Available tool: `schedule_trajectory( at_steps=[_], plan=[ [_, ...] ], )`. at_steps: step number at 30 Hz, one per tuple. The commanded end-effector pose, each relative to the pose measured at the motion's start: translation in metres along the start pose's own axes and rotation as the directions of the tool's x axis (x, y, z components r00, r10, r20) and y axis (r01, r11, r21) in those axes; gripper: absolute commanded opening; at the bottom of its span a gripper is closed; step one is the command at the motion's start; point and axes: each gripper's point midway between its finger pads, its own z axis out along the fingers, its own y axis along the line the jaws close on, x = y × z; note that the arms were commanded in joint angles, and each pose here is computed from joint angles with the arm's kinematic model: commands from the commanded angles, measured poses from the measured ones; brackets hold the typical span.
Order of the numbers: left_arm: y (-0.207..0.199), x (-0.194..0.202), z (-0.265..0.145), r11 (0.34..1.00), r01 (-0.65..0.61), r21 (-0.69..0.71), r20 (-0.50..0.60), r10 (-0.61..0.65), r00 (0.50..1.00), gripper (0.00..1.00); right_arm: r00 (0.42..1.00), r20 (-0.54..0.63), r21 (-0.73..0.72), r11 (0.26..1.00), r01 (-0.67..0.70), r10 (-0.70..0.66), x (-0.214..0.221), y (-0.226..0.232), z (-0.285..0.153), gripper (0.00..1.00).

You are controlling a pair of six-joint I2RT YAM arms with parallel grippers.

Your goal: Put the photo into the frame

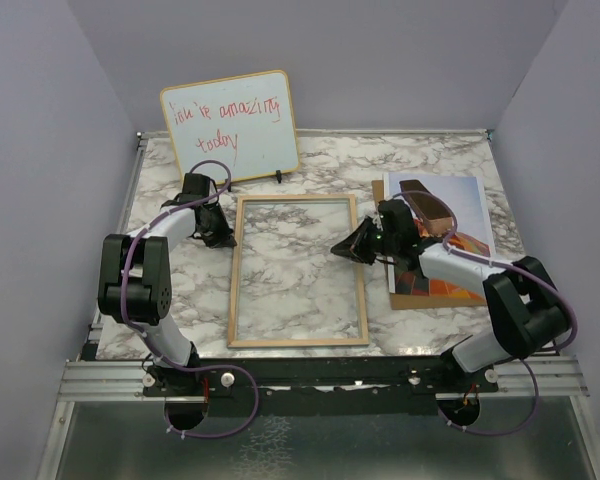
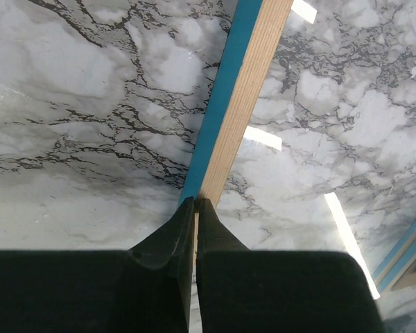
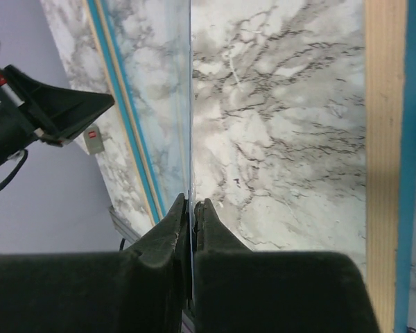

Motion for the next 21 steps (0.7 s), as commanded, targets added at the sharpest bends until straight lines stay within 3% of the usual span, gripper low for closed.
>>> schedule_trajectory(
  at_steps=[1,10,21],
  plan=[
    [0.005,0.012,0.005,1.0,-0.006,-0.002,-0.048,0.006,0.999,0.0,0.997,0.011,-0.178,0.981,0.08,-0.079,0.001,0.036,-0.009,0.0],
    [0.007,0.021,0.012,1.0,0.03,-0.004,-0.081,-0.03,0.996,0.0,0.987,0.076,-0.35,0.923,0.16,-0.142,0.003,0.065,-0.032,0.0],
    [0.004,0.023,0.018,0.999,0.045,0.008,-0.1,-0.043,0.994,0.0,0.986,0.043,-0.419,0.893,0.165,-0.162,0.01,0.071,-0.029,0.0]
  ],
)
